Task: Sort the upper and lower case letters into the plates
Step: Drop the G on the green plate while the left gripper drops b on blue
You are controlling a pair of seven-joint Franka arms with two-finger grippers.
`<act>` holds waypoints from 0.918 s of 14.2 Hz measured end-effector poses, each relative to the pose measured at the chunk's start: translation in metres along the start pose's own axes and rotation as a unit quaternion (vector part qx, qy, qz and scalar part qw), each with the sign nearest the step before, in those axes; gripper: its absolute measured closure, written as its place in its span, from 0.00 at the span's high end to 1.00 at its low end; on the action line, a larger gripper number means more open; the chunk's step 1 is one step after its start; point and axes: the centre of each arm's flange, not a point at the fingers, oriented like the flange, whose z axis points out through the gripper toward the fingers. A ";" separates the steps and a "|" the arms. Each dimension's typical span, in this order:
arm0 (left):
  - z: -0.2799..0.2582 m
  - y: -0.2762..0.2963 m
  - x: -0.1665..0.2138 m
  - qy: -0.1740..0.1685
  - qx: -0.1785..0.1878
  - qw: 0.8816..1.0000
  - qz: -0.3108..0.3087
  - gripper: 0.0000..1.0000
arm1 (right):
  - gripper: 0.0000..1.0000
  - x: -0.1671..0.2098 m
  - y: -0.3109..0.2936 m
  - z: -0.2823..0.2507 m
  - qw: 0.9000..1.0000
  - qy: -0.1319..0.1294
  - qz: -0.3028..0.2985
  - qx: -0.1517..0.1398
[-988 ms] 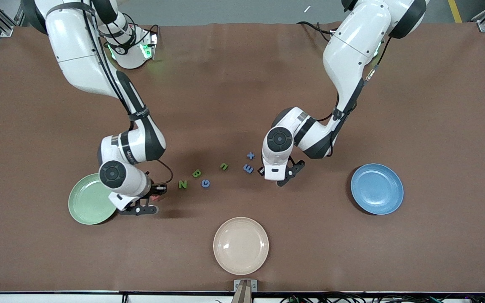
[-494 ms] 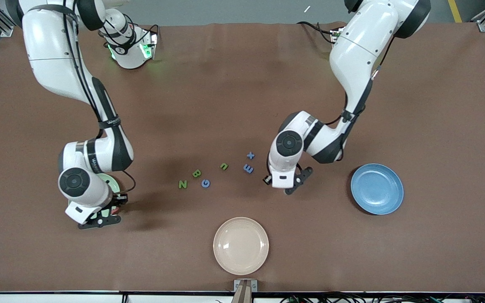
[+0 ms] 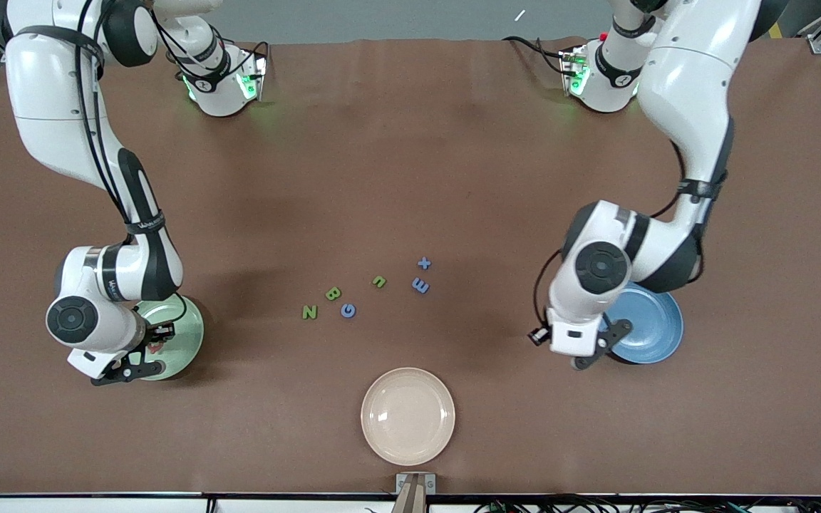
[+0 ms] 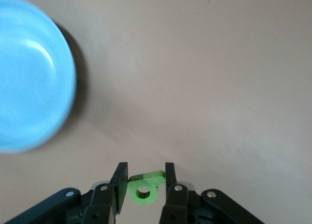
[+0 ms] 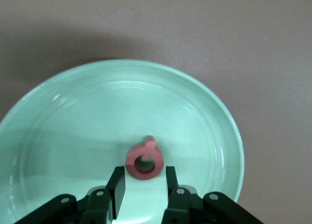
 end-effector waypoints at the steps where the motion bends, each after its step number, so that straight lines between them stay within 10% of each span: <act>1: 0.005 -0.015 0.015 -0.004 0.006 1.000 0.015 0.35 | 0.47 0.001 -0.004 0.000 1.000 0.001 -0.003 0.001; 3: 0.020 -0.042 0.036 -0.016 0.019 0.999 0.038 0.35 | 0.65 0.008 -0.015 -0.008 1.000 0.013 -0.010 0.003; 13: 0.079 -0.140 0.099 -0.052 0.058 0.994 0.075 0.39 | 0.70 0.030 -0.221 -0.075 0.992 0.044 0.094 0.072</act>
